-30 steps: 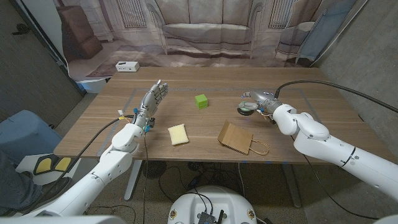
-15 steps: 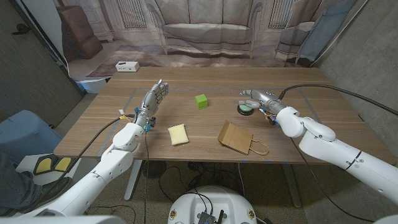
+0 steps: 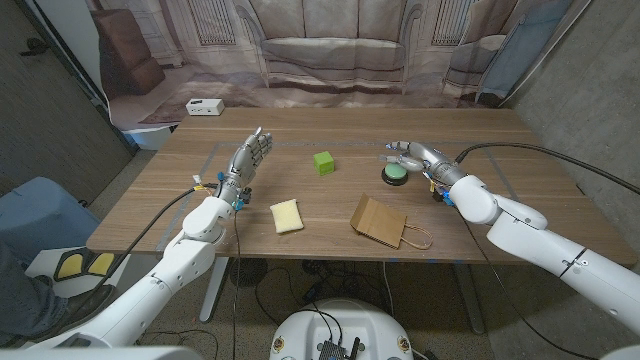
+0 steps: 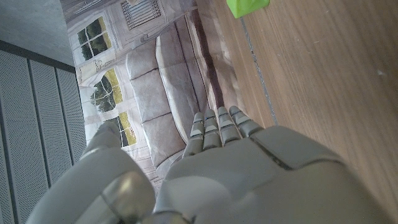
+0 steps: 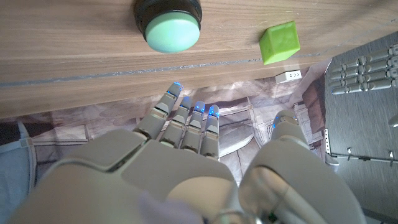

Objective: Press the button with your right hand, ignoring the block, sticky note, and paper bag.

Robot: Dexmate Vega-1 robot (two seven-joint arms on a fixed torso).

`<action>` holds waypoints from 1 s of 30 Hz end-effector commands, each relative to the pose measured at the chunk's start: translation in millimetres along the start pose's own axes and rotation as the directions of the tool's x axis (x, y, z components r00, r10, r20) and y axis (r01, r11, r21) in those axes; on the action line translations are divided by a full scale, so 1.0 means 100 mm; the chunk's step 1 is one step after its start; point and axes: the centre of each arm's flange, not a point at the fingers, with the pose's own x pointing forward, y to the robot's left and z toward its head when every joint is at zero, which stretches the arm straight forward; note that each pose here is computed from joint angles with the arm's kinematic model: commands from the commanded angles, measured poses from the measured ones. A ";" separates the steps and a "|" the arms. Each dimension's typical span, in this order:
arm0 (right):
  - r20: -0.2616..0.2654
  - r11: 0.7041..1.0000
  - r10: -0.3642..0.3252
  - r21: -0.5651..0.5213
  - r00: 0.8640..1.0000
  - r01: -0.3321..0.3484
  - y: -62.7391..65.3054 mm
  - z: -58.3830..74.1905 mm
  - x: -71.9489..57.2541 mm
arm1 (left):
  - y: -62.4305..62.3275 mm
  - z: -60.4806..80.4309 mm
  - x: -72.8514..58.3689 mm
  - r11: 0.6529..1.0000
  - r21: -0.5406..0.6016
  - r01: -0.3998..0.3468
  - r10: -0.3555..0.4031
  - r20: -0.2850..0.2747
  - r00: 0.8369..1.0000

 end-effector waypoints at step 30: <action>0.000 0.933 -0.079 0.354 0.997 0.074 -0.04 -0.43 -0.10 | 0.00 0.06 -0.05 1.000 0.009 0.002 -0.002 0.018 1.000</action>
